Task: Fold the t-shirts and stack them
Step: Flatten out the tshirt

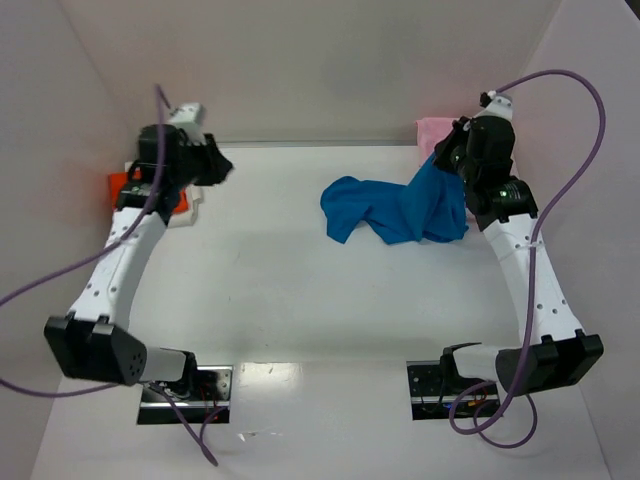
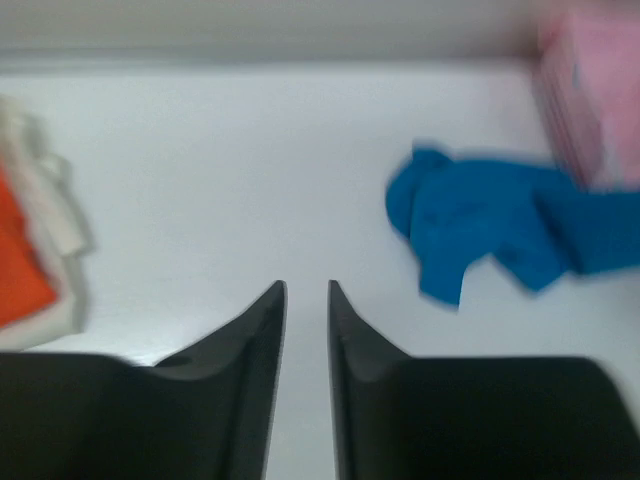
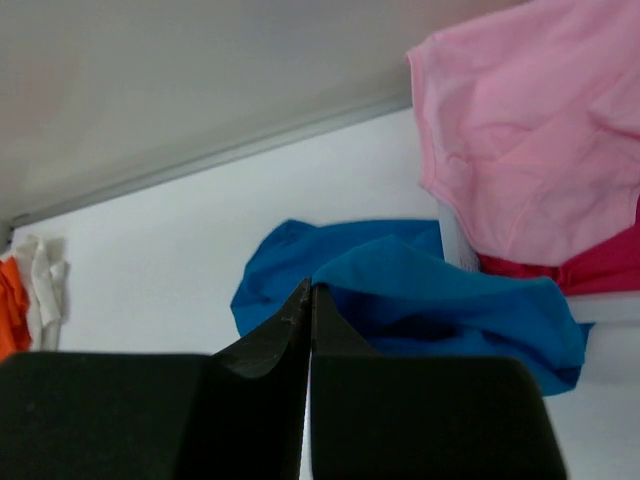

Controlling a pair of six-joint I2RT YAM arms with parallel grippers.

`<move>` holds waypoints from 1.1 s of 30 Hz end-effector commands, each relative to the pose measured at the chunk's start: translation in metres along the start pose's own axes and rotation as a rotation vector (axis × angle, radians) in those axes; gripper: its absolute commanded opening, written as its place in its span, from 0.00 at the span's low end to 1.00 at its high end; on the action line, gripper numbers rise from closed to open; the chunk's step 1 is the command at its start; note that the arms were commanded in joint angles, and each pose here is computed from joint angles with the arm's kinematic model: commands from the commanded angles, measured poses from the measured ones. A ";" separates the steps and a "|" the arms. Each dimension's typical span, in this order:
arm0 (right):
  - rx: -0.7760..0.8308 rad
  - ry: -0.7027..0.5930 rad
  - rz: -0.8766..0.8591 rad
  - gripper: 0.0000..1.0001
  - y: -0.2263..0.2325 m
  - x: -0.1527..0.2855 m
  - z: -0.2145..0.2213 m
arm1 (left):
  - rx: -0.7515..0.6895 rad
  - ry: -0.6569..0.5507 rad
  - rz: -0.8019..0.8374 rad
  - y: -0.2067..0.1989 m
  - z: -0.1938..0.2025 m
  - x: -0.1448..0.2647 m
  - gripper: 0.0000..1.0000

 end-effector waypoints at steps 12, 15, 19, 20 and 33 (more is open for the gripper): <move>-0.016 0.037 0.083 0.00 -0.024 -0.012 0.034 | -0.169 0.364 0.617 -0.157 0.141 -0.113 0.76; -0.017 0.039 0.105 0.00 -0.029 -0.016 0.037 | -0.237 0.437 0.532 -0.183 0.178 -0.131 0.76; -0.030 0.055 0.136 0.00 -0.041 -0.020 0.046 | -0.293 0.438 0.311 -0.193 0.207 -0.150 0.76; -0.043 0.051 0.145 0.00 -0.043 -0.020 0.044 | -0.311 0.414 0.250 -0.190 0.208 -0.155 0.76; -0.062 0.040 0.182 0.00 -0.063 -0.022 0.044 | -0.414 0.414 -0.013 -0.185 0.252 -0.208 0.72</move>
Point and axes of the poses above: each gripper's point midway between its finger pads, its own x axis back along the fingers, its own y axis along the line the jaws close on, z = x × y, the point moved 6 cm from there along x, back along the fingers
